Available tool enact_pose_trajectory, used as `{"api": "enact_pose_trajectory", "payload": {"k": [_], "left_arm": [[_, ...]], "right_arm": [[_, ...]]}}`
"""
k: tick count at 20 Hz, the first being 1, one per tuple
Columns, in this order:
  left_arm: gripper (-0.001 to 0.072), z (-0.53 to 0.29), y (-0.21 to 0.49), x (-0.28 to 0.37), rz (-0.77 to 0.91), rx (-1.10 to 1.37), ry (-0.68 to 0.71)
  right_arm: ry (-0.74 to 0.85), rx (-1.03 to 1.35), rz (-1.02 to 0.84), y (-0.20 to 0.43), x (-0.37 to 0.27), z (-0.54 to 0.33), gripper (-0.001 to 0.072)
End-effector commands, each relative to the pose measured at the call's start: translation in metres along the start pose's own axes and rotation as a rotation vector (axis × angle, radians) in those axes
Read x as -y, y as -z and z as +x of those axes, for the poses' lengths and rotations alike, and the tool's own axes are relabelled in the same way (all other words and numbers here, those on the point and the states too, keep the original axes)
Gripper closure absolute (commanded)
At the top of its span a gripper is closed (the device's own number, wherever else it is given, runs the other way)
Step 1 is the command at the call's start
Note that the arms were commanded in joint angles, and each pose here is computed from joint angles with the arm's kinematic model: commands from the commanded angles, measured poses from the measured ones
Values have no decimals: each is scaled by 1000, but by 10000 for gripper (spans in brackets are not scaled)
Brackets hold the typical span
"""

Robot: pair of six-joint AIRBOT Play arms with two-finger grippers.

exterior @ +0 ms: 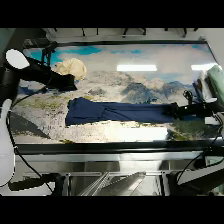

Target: Fold the shirts.

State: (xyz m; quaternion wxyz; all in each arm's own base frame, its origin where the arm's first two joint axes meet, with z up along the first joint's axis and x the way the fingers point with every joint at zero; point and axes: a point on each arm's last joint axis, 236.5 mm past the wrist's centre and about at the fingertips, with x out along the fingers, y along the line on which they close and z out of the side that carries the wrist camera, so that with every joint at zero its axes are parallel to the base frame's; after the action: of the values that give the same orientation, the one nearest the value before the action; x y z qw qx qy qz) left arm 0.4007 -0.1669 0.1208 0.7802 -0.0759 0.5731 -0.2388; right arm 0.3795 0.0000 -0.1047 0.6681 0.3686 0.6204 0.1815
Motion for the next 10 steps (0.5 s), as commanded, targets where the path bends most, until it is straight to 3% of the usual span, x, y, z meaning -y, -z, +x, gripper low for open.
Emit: {"api": "enact_pose_trajectory", "payload": {"k": [1,10], "left_arm": [[689,32,23,17,41,-70,-18],[689,172,38,140,136,53,95]], "right_arm": [[-55,-39,-65,11,-31,-3,690],[97,264,-239,35,-146,-122,691]]}}
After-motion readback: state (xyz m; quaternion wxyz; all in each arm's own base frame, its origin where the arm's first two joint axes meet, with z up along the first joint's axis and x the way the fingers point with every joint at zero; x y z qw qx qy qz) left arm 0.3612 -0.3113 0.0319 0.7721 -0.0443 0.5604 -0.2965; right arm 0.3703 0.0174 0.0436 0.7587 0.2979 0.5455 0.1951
